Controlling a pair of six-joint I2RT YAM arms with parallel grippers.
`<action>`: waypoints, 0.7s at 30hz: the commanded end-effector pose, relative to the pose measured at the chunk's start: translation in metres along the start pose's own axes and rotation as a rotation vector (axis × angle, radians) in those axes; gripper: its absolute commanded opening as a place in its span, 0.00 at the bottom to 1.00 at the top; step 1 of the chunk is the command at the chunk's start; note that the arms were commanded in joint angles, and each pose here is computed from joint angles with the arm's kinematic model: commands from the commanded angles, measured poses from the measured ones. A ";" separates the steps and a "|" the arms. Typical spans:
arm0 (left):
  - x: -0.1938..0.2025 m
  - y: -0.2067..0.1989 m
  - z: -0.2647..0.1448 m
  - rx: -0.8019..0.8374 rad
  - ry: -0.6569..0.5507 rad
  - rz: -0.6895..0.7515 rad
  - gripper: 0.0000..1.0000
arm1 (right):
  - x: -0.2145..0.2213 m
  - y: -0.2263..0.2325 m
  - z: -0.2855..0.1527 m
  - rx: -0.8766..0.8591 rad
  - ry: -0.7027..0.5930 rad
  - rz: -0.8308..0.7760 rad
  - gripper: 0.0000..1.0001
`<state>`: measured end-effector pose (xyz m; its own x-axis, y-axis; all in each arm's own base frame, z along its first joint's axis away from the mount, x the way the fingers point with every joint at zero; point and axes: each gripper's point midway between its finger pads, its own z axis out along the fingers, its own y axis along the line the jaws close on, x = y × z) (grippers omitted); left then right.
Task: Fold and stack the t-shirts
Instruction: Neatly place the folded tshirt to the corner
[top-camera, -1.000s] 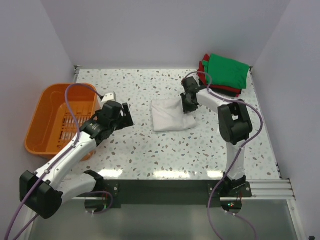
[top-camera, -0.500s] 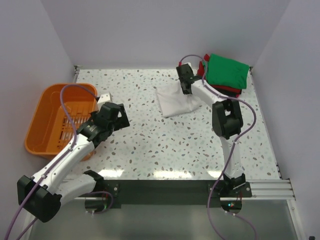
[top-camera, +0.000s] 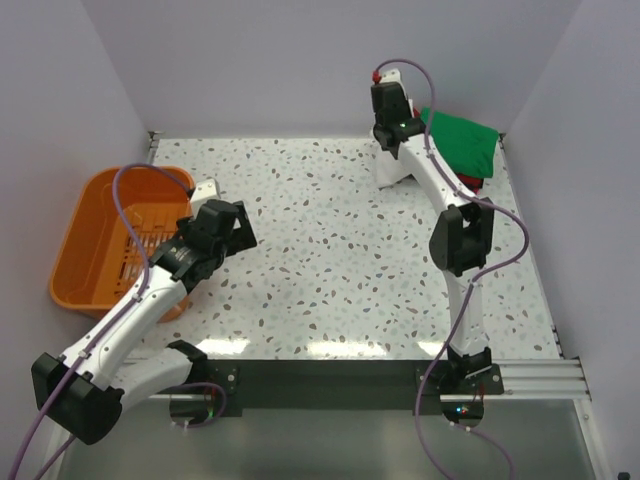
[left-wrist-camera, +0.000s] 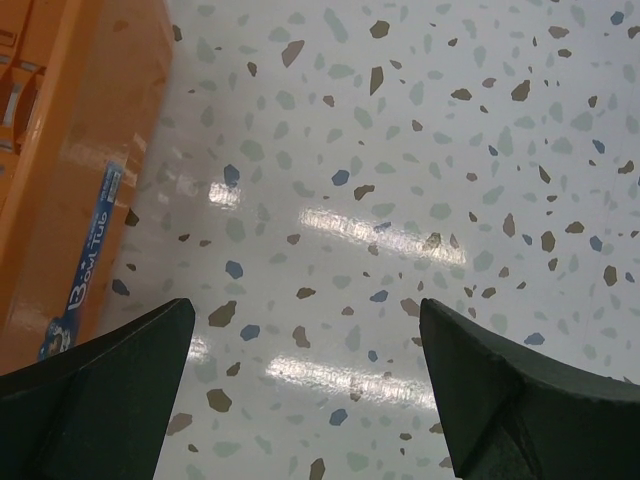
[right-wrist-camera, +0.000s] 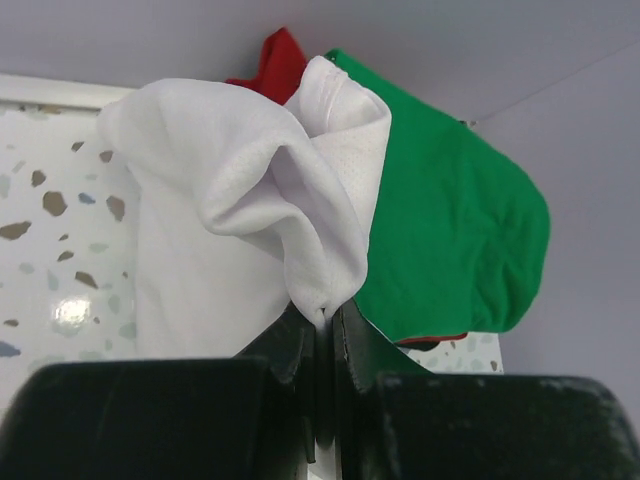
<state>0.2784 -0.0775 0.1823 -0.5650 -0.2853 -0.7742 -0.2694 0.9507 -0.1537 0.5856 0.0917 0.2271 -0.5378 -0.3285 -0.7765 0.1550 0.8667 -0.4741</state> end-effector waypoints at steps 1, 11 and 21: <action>-0.017 -0.001 -0.006 -0.006 -0.042 -0.031 1.00 | -0.028 -0.052 -0.002 0.103 -0.050 0.032 0.00; -0.015 0.001 -0.002 -0.022 -0.041 -0.034 1.00 | -0.073 -0.110 -0.011 0.175 -0.161 0.182 0.00; -0.012 0.001 -0.001 -0.017 -0.037 -0.042 1.00 | -0.067 -0.157 0.016 0.264 -0.185 0.368 0.00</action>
<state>0.2778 -0.0752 0.1800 -0.5694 -0.2822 -0.7721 -0.2802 0.9496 -0.1405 0.6076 0.0075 0.3065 -0.4014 -0.2032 -0.8931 0.3879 0.8456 -0.3667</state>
